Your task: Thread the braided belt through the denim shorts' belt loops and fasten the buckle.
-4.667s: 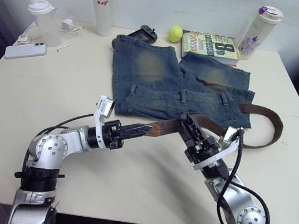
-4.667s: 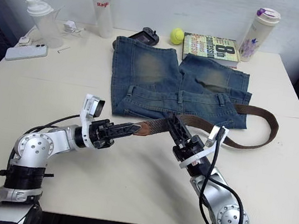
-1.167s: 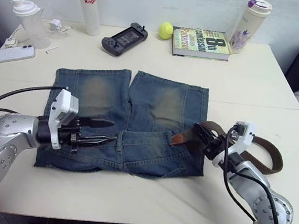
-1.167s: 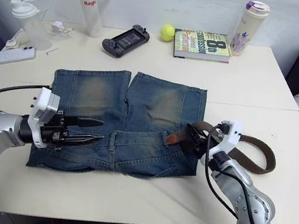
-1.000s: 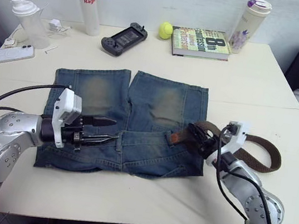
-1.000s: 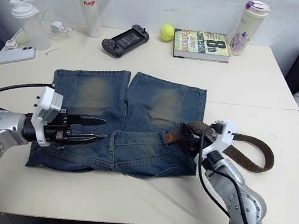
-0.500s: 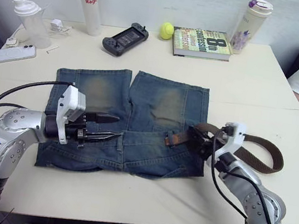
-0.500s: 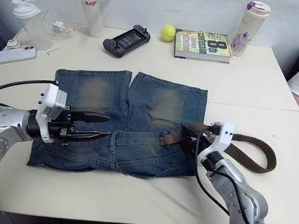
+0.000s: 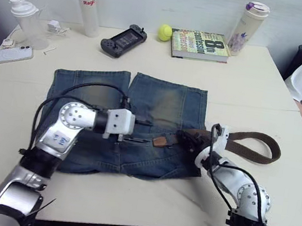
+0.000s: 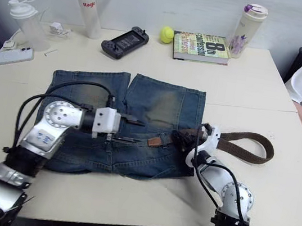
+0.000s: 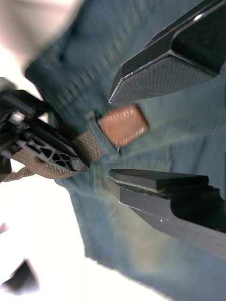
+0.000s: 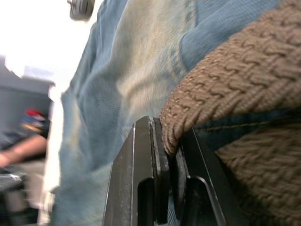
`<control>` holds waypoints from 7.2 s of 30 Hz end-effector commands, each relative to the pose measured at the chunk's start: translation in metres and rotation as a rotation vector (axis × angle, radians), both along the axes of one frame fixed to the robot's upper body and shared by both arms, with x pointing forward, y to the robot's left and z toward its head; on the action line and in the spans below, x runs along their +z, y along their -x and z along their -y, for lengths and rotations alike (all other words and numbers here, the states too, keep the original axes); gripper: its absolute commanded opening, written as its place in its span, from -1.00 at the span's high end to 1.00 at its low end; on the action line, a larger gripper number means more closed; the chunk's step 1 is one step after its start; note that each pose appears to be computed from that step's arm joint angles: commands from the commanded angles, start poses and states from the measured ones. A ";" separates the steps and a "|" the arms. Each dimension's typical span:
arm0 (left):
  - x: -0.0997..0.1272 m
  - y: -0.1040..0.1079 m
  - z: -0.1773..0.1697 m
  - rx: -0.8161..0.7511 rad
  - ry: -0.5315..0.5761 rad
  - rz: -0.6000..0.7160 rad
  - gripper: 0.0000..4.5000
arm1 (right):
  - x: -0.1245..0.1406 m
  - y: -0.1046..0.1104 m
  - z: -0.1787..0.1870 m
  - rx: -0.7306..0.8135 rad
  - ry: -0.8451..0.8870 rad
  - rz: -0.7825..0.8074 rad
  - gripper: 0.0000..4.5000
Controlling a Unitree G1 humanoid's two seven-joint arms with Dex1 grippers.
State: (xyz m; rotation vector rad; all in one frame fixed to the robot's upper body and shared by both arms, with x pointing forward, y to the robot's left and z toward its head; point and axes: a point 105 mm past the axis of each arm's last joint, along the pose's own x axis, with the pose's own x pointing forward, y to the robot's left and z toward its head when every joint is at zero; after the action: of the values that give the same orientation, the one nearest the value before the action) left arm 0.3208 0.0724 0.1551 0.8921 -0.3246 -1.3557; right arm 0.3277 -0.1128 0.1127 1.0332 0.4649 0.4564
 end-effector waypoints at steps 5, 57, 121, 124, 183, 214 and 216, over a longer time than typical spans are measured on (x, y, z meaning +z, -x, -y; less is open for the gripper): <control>-0.006 0.005 0.002 -0.145 -0.053 0.231 -0.11 | -0.011 0.007 -0.014 0.071 -0.105 -0.141 1.00; -0.042 -0.025 -0.004 0.039 -0.104 0.211 -0.11 | 0.020 0.010 -0.035 0.025 -0.217 -0.053 1.00; -0.015 0.014 0.057 -0.166 -0.114 0.132 1.00 | -0.064 0.093 -0.008 0.375 1.011 0.273 0.99; -0.016 0.015 0.065 -0.189 -0.154 0.149 1.00 | -0.063 0.092 -0.013 0.386 0.996 0.283 0.99; 0.025 0.008 -0.017 0.035 -0.109 0.508 1.00 | 0.066 0.034 0.100 -0.071 1.023 0.391 -0.31; 0.045 0.013 0.001 0.044 0.034 0.627 1.00 | 0.073 0.040 -0.024 -0.169 -0.361 0.020 0.00; 0.044 0.013 0.000 0.044 0.029 0.626 1.00 | 0.073 0.040 -0.024 -0.171 -0.362 0.021 0.40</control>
State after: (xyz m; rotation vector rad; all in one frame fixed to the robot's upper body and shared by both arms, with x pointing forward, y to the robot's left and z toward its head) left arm 0.3092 0.0726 0.1934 1.2732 -0.7679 -1.0120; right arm 0.2923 -0.0896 0.1747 1.4063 0.3178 0.3667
